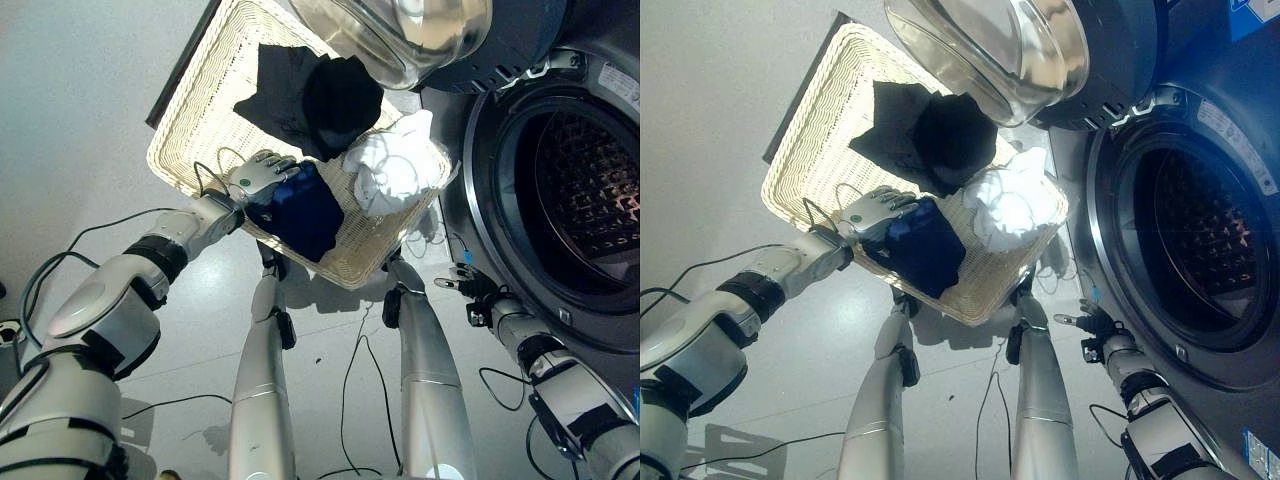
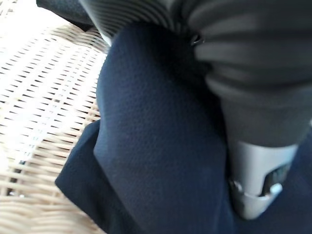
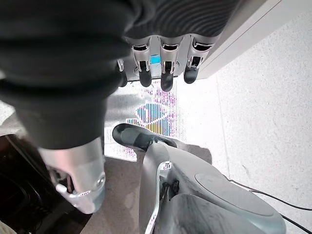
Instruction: Put the clothes into the washing machine.
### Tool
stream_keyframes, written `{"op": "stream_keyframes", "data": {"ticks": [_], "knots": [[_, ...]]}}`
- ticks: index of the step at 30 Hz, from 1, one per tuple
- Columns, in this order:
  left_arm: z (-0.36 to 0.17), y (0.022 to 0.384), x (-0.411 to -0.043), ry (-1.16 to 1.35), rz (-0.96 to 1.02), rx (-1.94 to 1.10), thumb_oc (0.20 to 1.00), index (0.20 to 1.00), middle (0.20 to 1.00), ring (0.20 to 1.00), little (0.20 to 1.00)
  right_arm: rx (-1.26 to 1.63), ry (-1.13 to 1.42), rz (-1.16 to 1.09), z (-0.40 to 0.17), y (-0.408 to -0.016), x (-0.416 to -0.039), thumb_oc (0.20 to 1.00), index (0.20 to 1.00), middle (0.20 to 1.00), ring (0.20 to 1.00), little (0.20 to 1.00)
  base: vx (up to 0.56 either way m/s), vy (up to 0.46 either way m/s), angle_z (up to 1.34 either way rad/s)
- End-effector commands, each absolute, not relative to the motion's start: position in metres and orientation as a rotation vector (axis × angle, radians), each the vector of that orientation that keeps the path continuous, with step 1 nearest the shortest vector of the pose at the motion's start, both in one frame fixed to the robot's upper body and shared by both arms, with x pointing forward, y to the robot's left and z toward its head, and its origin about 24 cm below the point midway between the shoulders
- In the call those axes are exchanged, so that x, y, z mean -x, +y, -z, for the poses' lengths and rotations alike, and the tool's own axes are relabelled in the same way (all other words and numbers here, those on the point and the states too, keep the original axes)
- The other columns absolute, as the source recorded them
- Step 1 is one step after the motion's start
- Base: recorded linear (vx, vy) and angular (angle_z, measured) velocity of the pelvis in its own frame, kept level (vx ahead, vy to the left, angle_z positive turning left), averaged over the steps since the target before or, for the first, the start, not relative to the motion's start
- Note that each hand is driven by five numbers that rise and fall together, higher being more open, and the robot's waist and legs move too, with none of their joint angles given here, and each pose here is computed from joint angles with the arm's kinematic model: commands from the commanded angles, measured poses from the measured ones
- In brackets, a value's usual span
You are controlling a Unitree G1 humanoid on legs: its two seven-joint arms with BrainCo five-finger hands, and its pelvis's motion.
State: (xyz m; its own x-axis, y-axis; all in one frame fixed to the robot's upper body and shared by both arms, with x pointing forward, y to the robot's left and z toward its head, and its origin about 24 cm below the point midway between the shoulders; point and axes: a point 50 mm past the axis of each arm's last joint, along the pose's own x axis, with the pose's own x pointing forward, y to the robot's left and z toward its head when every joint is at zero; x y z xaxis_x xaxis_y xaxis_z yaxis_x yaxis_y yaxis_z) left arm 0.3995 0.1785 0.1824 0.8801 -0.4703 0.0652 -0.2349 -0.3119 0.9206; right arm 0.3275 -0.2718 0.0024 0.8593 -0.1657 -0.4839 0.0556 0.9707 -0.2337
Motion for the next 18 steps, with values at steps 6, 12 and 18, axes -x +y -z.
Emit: {"op": "stream_keyframes", "data": {"ticks": [6,12,18], "knots": [[-0.156,0.171,-0.397,-0.509,0.393,-2.003,0.200,0.200,0.200,0.200,0.200,0.227,0.500,0.127,-0.007,-0.274,-0.329,1.000,1.000,1.000,1.000,1.000,0.00,0.000,0.00],[-0.138,0.175,-0.395,-0.484,0.396,-1.977,0.200,0.200,0.200,0.200,0.200,0.217,0.492,0.127,-0.009,-0.271,-0.332,1.000,1.000,1.000,1.000,1.000,0.00,0.000,0.00],[-0.133,0.176,-0.394,-0.485,0.391,-1.961,0.200,0.200,0.200,0.200,0.200,0.213,0.494,0.129,-0.009,-0.270,-0.333,1.000,1.000,1.000,1.000,1.000,0.00,0.000,0.00]]}}
